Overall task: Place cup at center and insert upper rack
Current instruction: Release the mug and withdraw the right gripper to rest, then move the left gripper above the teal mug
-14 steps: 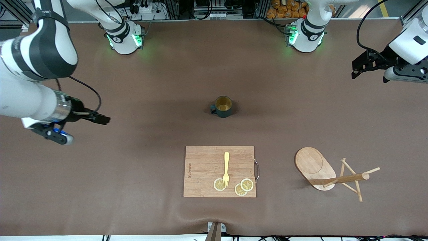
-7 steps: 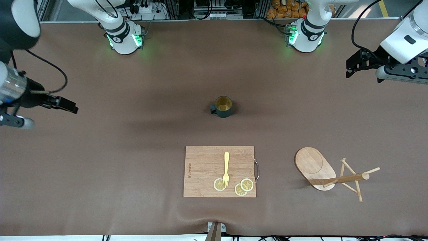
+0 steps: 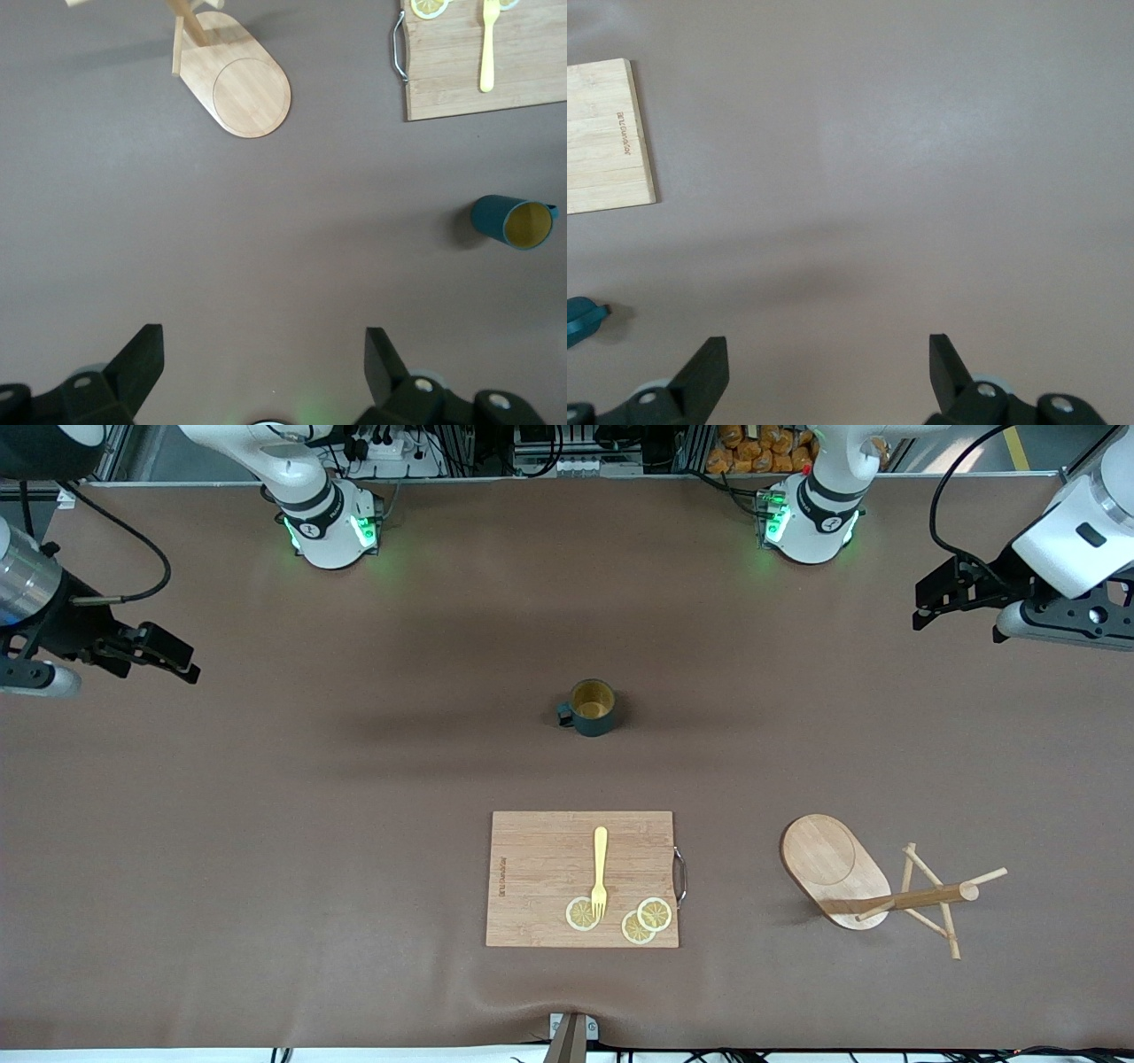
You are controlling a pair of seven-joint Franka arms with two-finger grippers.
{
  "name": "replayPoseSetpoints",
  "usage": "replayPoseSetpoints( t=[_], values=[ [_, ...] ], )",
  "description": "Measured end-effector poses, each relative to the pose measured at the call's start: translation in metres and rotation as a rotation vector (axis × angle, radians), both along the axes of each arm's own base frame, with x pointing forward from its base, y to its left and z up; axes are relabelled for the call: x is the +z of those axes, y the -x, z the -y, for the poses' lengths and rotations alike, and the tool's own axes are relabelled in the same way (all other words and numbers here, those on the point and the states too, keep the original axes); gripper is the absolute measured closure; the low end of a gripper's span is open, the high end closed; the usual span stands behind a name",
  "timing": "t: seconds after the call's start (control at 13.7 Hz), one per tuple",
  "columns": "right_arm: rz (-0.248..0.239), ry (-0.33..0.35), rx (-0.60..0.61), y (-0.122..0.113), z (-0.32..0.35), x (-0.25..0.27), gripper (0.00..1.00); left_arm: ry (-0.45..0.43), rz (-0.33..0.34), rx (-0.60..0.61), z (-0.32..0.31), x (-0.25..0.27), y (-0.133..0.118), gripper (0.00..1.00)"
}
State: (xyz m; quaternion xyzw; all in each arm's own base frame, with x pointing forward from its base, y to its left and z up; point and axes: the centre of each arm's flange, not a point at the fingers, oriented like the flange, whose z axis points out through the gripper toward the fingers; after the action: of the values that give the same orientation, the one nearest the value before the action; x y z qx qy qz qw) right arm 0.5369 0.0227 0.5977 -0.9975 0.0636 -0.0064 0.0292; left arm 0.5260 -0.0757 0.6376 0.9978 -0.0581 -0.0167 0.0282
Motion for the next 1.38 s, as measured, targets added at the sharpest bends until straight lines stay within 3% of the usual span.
replayPoseSetpoints(
  t=[0.22,0.44,0.8,1.02,1.38],
  values=[
    [0.031,0.001,-0.010,-0.004,0.027,0.006,0.00,-0.004,-0.029,0.032,0.013,-0.013,-0.005,0.00],
    [0.027,0.006,0.003,-0.017,0.057,0.014,0.00,-0.009,-0.071,0.004,0.053,-0.039,-0.016,0.00],
    [-0.003,0.008,0.012,-0.037,0.058,0.017,0.00,-0.024,-0.075,0.019,0.194,-0.071,-0.026,0.00],
    [-0.021,0.011,0.024,-0.037,0.053,0.018,0.00,-0.025,-0.023,0.036,0.292,-0.103,-0.011,0.00],
    [-0.014,0.030,0.031,-0.035,0.054,0.031,0.00,-0.066,0.107,0.053,0.430,-0.170,0.052,0.00]
  ],
)
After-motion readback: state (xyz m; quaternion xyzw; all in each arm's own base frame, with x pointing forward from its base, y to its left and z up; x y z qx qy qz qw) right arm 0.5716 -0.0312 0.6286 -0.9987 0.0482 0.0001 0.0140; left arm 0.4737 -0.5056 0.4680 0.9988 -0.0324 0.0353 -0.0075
